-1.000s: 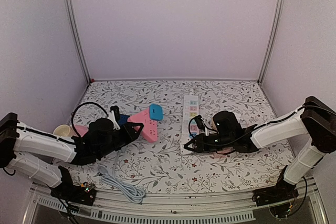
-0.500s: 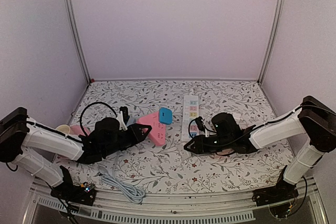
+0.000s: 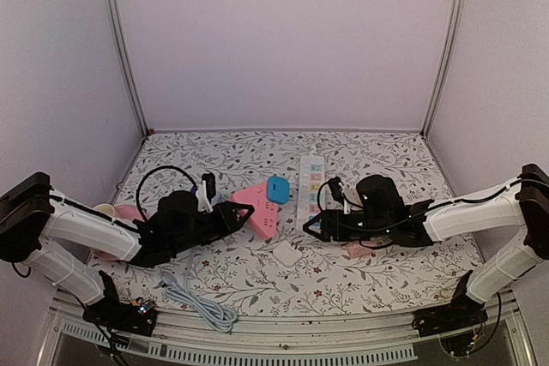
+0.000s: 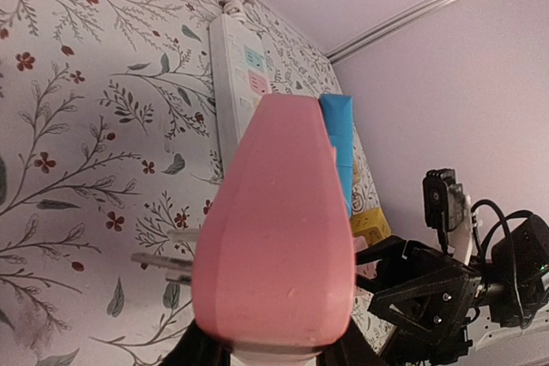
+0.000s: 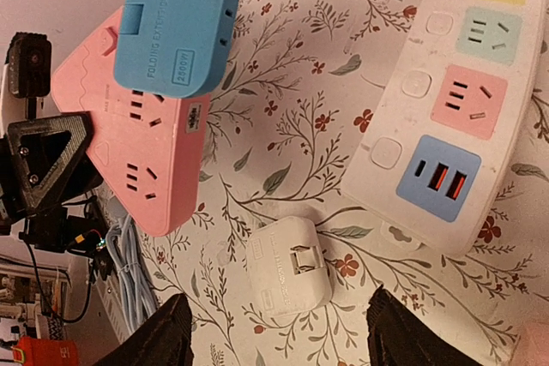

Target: Pull the plug off the socket

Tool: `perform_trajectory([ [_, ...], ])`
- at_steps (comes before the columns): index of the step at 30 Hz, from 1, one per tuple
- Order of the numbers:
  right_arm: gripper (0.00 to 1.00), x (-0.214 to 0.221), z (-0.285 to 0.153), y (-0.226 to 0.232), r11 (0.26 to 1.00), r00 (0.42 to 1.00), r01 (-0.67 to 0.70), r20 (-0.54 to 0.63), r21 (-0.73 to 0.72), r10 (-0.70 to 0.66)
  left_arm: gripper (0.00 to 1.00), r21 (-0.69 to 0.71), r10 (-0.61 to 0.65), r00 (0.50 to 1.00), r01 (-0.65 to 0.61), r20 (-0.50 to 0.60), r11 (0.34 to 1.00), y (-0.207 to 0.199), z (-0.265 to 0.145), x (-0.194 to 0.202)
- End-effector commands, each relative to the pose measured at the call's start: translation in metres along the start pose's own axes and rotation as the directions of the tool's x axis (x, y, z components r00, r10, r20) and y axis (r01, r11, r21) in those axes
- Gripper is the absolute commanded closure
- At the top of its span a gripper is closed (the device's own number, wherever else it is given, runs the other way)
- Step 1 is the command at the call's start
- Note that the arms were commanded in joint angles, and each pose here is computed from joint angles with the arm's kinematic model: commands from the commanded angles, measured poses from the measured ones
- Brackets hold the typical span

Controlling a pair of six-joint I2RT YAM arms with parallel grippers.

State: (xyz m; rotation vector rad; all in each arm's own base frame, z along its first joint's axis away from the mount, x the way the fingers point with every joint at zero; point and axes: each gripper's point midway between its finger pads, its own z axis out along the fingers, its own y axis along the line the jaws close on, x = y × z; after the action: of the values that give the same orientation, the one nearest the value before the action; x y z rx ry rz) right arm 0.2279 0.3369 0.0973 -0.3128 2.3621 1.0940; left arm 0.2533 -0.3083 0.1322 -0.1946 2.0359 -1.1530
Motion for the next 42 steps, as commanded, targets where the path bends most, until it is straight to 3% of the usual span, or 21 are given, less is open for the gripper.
perform_trajectory([
  [1, 0.27, -0.021, -0.011, 0.014, 0.999, 0.998, 0.031, 0.062, -0.01, -0.031, 1.0, 0.14, -0.01, 1.0, 0.008, 0.019, 0.99, -0.039, 0.004, -0.008],
  [10, 0.09, -0.049, -0.027, 0.044, 0.993, 0.988, 0.061, 0.149, -0.103, -0.045, 1.0, 0.232, -0.004, 1.0, 0.006, -0.009, 0.973, -0.06, 0.004, -0.004],
  [19, 0.04, -0.072, -0.045, 0.066, 0.966, 0.972, 0.066, 0.234, -0.25, -0.006, 1.0, 0.347, 0.006, 0.999, 0.007, -0.037, 0.938, -0.084, -0.002, 0.002],
  [33, 0.12, -0.079, -0.051, 0.089, 0.898, 0.972, 0.051, 0.228, -0.437, 0.056, 1.0, 0.442, 0.038, 0.997, -0.005, -0.065, 0.897, -0.114, -0.005, 0.01],
  [42, 0.26, -0.083, -0.057, 0.086, 0.895, 0.967, 0.033, 0.242, -0.445, 0.085, 1.0, 0.448, 0.045, 0.996, -0.009, -0.071, 0.894, -0.116, -0.004, 0.012],
])
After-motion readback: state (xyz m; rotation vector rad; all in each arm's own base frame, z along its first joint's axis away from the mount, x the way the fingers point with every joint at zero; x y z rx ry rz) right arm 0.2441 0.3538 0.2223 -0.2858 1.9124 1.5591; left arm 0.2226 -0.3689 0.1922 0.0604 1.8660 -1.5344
